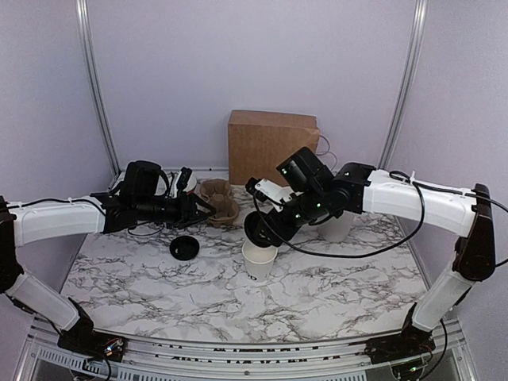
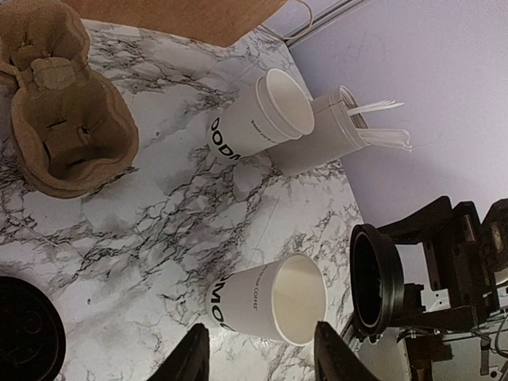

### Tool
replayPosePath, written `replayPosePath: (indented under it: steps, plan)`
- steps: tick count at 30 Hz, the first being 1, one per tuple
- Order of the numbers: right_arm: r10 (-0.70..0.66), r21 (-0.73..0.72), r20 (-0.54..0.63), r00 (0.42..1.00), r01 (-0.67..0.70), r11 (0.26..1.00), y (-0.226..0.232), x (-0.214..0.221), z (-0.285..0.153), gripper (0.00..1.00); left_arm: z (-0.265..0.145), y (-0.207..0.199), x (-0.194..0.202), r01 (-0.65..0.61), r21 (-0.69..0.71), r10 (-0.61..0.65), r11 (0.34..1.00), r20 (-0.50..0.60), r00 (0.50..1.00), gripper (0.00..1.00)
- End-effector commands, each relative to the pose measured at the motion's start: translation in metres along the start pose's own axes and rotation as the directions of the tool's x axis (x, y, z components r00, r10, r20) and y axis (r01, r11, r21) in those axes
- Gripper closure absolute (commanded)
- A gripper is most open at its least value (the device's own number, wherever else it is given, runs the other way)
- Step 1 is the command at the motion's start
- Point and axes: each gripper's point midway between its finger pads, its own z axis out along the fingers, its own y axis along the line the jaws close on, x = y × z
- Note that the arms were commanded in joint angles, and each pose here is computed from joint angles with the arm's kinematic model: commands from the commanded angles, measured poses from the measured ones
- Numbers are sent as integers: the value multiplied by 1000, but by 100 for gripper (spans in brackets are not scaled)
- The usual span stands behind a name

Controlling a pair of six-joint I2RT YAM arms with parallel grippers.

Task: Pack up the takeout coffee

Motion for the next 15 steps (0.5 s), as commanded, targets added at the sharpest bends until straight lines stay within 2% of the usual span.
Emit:
replayPosePath:
  steps: [1, 15]
  plan:
    - [31, 16, -53, 998, -30, 999, -4, 0, 0, 30, -4, 4, 2, -60, -96, 61, 994, 9, 998, 54]
    - [54, 46, -168, 984, -47, 998, -9, 13, 14, 30, 21, -15, 19, -129, -121, 126, 984, -29, 992, 52]
